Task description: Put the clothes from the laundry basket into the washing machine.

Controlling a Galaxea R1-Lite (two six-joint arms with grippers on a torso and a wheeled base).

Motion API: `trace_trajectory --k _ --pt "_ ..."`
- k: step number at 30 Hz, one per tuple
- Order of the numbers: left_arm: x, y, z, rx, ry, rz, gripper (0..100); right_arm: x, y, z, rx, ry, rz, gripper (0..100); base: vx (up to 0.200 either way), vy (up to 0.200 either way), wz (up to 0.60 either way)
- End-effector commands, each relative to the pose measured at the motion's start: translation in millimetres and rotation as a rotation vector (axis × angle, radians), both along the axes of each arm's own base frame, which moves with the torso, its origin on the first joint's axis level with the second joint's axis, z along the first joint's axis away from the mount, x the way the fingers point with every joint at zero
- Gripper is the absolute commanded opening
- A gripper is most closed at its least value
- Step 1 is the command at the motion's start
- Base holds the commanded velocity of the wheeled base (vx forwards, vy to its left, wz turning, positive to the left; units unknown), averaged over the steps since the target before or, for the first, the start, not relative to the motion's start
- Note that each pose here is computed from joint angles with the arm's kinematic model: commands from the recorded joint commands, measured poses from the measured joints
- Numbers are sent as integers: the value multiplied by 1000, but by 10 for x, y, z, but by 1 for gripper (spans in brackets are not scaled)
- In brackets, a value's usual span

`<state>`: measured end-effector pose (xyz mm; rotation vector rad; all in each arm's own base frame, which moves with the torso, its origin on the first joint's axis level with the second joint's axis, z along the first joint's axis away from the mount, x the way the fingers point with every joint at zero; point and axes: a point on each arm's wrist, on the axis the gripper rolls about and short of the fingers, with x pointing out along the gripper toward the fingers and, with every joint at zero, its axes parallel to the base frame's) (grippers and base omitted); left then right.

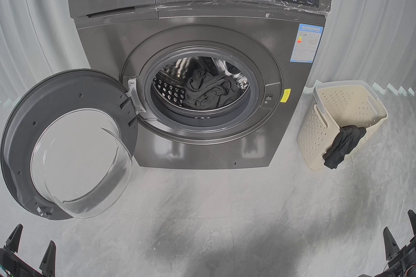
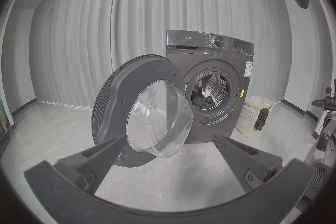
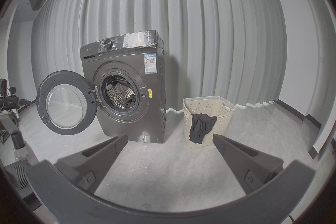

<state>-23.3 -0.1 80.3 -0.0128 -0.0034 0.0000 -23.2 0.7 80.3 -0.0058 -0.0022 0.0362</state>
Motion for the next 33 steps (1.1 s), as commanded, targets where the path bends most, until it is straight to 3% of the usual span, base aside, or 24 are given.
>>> trace_trajectory --k 1,33 --pt "5 0 -51 0 6 0 100 3 0 -47 0 4 1 100 0 -200 0" --pt "5 0 -50 -4 5 2 100 3 0 -47 -2 4 1 100 0 -200 0"
